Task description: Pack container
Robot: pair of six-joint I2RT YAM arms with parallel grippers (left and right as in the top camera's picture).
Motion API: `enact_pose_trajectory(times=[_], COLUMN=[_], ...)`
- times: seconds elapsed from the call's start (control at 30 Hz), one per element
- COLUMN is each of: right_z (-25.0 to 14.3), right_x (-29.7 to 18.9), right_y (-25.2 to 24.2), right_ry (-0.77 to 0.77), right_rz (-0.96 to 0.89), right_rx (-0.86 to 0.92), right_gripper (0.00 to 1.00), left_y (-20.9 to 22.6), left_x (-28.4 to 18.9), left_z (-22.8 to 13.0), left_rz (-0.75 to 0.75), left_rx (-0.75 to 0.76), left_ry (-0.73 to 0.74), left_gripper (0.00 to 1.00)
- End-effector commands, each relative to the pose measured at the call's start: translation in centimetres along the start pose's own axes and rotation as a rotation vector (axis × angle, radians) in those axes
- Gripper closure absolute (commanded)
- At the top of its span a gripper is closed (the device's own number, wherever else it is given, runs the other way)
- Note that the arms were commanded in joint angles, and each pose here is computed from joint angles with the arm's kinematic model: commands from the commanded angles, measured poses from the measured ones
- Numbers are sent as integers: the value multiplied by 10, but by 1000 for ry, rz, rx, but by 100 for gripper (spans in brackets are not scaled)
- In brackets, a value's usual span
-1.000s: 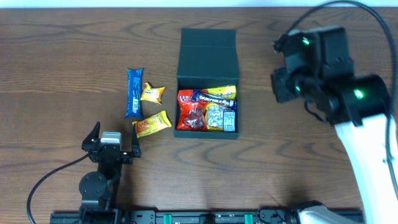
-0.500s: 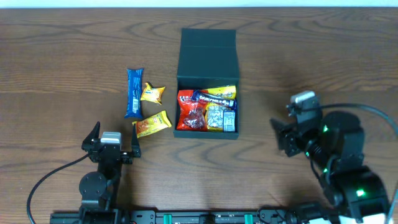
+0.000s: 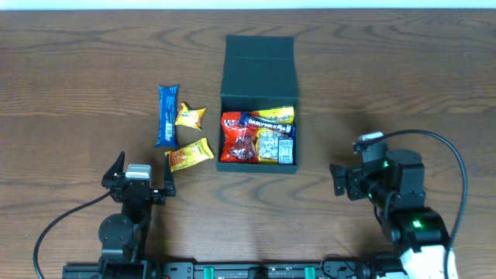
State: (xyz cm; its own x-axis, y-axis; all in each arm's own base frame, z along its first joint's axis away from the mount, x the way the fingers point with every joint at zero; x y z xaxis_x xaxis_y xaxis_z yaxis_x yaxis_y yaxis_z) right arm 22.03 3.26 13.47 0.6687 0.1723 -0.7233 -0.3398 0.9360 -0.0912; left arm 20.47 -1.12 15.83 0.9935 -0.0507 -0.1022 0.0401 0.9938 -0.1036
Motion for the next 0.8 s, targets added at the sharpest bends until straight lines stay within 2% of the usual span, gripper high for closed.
enact_pose_trajectory(times=[0.0,0.3,0.77], right_z=[-14,-29,-37], right_x=[14,30,18], right_y=[-4,-16,-11], right_ry=[4,-117,-248], right_rz=[10,-72,-116], right_rx=[27,49,35], right_gripper=[1,1,1], left_y=[5,5,5], left_x=[1,1,1], left_z=[-16,-16,-16], left_rz=[28,28,28], left_rx=[-3,-3,-3], left_ry=[56,56,56], left_gripper=[5,5,5])
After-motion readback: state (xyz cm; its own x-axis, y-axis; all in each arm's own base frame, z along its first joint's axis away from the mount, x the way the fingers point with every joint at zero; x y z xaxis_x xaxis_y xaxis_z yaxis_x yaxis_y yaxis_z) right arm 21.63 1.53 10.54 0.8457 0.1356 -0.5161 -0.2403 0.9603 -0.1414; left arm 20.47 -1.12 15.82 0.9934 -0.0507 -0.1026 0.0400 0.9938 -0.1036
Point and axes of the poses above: each gripper's point midway between its finger pads, its own x axis out along the fingers, its own y axis along the line the jaws close on, z = x × y, the point moved 4 cm from there along -x, back along the fingers, and after that the axes turned 11 degrees about -x, right-handed, at the moved point
